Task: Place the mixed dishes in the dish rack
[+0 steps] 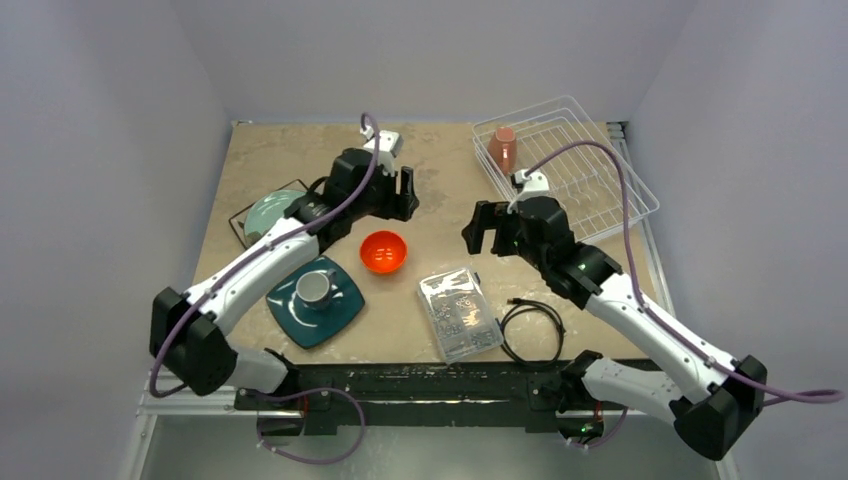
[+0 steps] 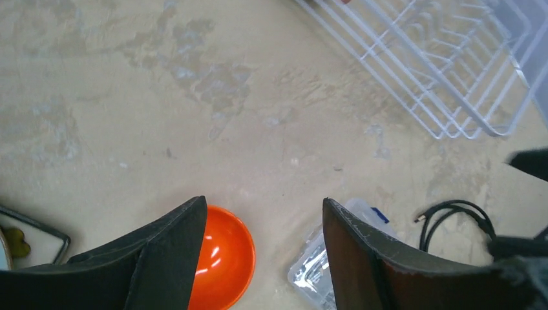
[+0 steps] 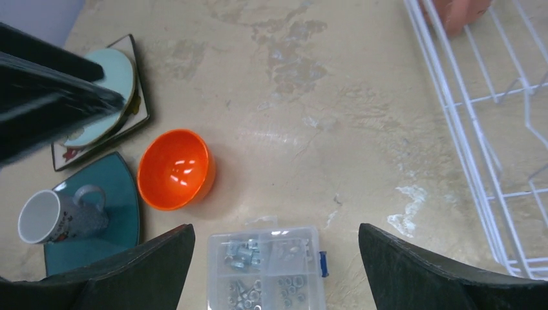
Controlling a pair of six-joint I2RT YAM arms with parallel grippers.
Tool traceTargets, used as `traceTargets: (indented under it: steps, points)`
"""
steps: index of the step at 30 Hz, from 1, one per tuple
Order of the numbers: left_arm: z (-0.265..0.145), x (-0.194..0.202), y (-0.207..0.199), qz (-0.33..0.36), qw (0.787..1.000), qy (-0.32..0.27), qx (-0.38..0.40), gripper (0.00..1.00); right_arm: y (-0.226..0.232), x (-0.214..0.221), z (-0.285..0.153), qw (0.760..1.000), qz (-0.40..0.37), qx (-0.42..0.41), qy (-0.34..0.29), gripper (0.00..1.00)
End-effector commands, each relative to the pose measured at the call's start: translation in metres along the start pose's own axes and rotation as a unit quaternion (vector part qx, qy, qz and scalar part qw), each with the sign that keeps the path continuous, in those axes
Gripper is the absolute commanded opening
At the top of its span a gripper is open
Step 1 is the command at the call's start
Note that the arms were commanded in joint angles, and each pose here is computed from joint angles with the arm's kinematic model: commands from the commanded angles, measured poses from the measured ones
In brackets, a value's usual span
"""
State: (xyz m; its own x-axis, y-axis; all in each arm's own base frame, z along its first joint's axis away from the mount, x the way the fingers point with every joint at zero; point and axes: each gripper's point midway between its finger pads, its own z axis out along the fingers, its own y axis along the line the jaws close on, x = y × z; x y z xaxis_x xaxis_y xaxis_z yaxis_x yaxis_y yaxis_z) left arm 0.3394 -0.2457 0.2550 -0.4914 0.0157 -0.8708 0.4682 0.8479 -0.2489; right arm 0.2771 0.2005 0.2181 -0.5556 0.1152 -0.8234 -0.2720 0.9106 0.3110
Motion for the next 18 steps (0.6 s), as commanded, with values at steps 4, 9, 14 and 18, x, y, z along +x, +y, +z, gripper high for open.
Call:
traceTargets:
  steps: [4,9,14,18]
  points:
    - [0.022,0.062,0.057,-0.149,0.959,0.089,-0.224,0.65,-0.022,-0.018,-0.03,0.998,0.007,0.048,-0.045,0.99]
    - [0.032,0.086,0.051,-0.167,0.956,0.109,-0.215,0.62,-0.023,-0.014,-0.026,0.998,0.006,0.05,-0.039,0.99]
    - [0.053,0.128,0.032,-0.196,0.945,0.178,-0.19,0.6,-0.019,-0.011,-0.017,0.998,0.003,0.047,-0.029,0.99]
    - [0.065,0.152,0.023,-0.211,0.935,0.225,-0.175,0.56,-0.019,-0.009,-0.011,0.999,-0.001,0.048,-0.022,0.99]
